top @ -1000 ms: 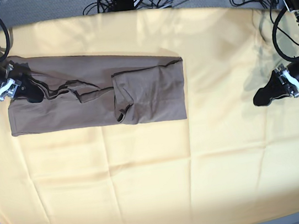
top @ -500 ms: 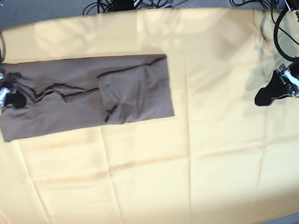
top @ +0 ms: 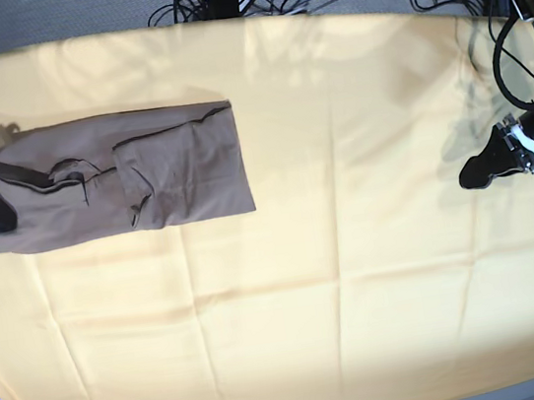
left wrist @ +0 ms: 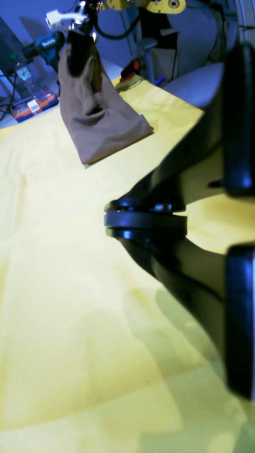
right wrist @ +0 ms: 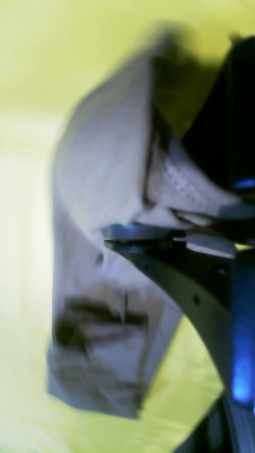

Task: Fold the T-shirt properly
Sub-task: 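Lift the strip end with the right gripper and fold it over the doubled strip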

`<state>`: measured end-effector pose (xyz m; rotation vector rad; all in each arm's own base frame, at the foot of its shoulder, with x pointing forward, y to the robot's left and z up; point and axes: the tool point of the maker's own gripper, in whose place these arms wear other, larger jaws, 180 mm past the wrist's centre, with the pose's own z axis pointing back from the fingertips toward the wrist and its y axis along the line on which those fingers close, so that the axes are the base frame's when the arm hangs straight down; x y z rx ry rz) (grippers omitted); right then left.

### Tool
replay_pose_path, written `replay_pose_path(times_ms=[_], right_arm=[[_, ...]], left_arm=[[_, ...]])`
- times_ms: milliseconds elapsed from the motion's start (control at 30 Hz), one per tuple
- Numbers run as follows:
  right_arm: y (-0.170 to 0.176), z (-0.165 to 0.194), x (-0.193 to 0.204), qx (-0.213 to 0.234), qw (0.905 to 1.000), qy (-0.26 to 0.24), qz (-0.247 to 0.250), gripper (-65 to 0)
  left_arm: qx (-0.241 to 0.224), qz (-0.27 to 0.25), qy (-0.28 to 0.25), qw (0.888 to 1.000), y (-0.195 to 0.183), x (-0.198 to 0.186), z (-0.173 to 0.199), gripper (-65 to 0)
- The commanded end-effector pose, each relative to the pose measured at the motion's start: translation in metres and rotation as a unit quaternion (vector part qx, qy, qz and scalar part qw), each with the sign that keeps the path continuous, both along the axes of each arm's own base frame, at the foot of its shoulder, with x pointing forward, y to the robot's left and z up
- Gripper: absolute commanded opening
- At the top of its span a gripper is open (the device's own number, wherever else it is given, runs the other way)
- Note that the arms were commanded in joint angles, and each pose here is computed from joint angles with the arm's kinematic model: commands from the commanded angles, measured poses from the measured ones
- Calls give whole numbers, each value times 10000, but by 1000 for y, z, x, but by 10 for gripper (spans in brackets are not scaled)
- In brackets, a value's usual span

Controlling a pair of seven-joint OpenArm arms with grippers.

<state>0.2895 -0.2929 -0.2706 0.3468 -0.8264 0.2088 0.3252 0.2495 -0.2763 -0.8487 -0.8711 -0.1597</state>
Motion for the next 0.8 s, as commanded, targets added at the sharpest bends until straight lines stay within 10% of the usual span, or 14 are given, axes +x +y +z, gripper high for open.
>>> replay_pose_path(times_ms=[0,300,767], right_arm=[[3,23,7,-128,9992,-377,84,-650],[114,76,-12,372,9765,-1693,1279,-650],[244,41,-14,588,9486,-1648,2635,-650]], left_arm=[[11,29,-312,9995,6,7,20,-650],[12,28,-311,9995,6,7,20,-650],[11,27,-295,9996,6,7,19,-650]])
